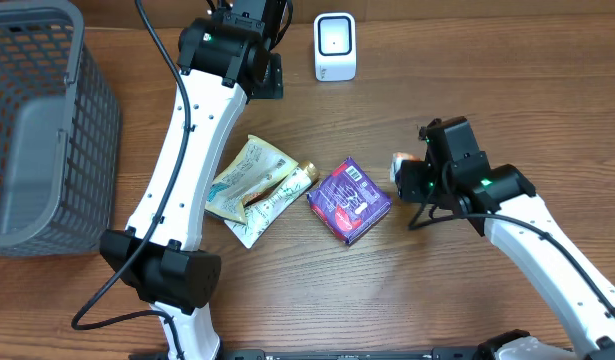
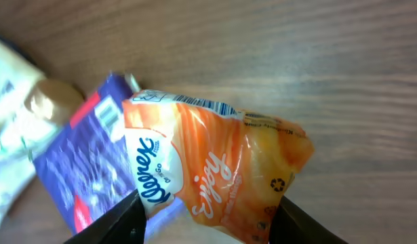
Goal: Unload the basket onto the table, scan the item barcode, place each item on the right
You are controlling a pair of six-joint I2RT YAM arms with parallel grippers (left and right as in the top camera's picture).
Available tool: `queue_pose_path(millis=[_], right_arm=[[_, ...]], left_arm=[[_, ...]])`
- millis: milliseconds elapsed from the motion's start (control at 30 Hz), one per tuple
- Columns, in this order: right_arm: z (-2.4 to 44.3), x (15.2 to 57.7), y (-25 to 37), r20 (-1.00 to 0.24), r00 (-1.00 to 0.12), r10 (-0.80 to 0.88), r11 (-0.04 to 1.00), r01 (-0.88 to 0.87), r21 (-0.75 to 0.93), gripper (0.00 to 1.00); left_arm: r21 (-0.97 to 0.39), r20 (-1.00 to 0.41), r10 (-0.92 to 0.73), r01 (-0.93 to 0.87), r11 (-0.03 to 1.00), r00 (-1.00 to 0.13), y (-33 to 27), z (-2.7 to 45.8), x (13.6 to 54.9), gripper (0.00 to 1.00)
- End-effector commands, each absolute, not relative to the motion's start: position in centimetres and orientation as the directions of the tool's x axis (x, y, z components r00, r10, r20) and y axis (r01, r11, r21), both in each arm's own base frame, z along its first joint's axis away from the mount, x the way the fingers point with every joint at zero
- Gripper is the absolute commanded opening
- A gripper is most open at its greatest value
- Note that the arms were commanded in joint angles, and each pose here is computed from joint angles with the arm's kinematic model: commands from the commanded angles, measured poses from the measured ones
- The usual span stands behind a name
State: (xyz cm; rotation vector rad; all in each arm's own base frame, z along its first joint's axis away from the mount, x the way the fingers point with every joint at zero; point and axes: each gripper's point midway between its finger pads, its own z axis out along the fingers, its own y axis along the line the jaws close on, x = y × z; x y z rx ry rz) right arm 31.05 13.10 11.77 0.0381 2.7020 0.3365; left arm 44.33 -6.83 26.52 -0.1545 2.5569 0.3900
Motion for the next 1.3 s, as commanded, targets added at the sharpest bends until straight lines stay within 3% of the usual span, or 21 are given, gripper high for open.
queue_pose_path(millis=[0,167,400,533,600,667,800,1033,1267], right_arm=[[13.9,30.4,14.5,-0.448,-0.891,-0.072,0.946,-0.203,0.253,0.56],[15.0,29.9,15.3,-0.484,-0.863,-0.144,0.916,-0.302,0.264,0.56],[18.9,34.3,16.9,-0.695,-0.708,-0.128,0.891,-0.390,0.233,0.44],[21.0,35.3,17.3,-0.768,-0.626,-0.137,0.878,-0.436,0.198,0.45],[21.4,35.2,17.2,-0.776,-0.614,-0.144,0.876,-0.444,0.189,0.54],[21.2,34.9,17.1,-0.765,-0.626,-0.148,0.876,-0.442,0.193,0.78],[19.7,34.4,16.2,-0.725,-0.666,-0.174,0.897,-0.411,0.163,0.98],[16.7,37.5,16.3,-0.714,-0.678,-0.177,0.919,-0.373,0.126,1.00],[14.4,42.6,18.4,-0.704,-0.655,-0.277,0.896,-0.441,0.058,1.00]], left_arm=[[0.245,-0.607,-0.056,-0.253,0.936,-0.793,-5.9,28.8,44.8,1.00],[0.215,-0.632,-0.078,-0.271,0.938,-0.771,-6.2,29.1,45.4,1.00],[0.211,-0.646,-0.082,-0.281,0.936,-0.759,-6.1,29.3,45.7,1.00],[0.276,-0.703,-0.074,-0.367,0.888,-0.708,-4.0,30.8,46.2,1.00],[0.289,-0.725,-0.080,-0.408,0.866,-0.684,-2.9,31.4,46.5,1.00],[0.280,-0.731,-0.098,-0.428,0.859,-0.676,-2.0,31.5,46.7,1.00],[0.205,-0.709,-0.163,-0.423,0.883,-0.686,-0.7,30.6,47.2,1.00],[-0.075,-0.575,-0.322,-0.343,0.936,-0.753,0.2,28.1,47.4,1.00],[-0.042,-0.529,-0.290,-0.317,0.948,-0.797,1.3,27.3,46.3,1.00]])
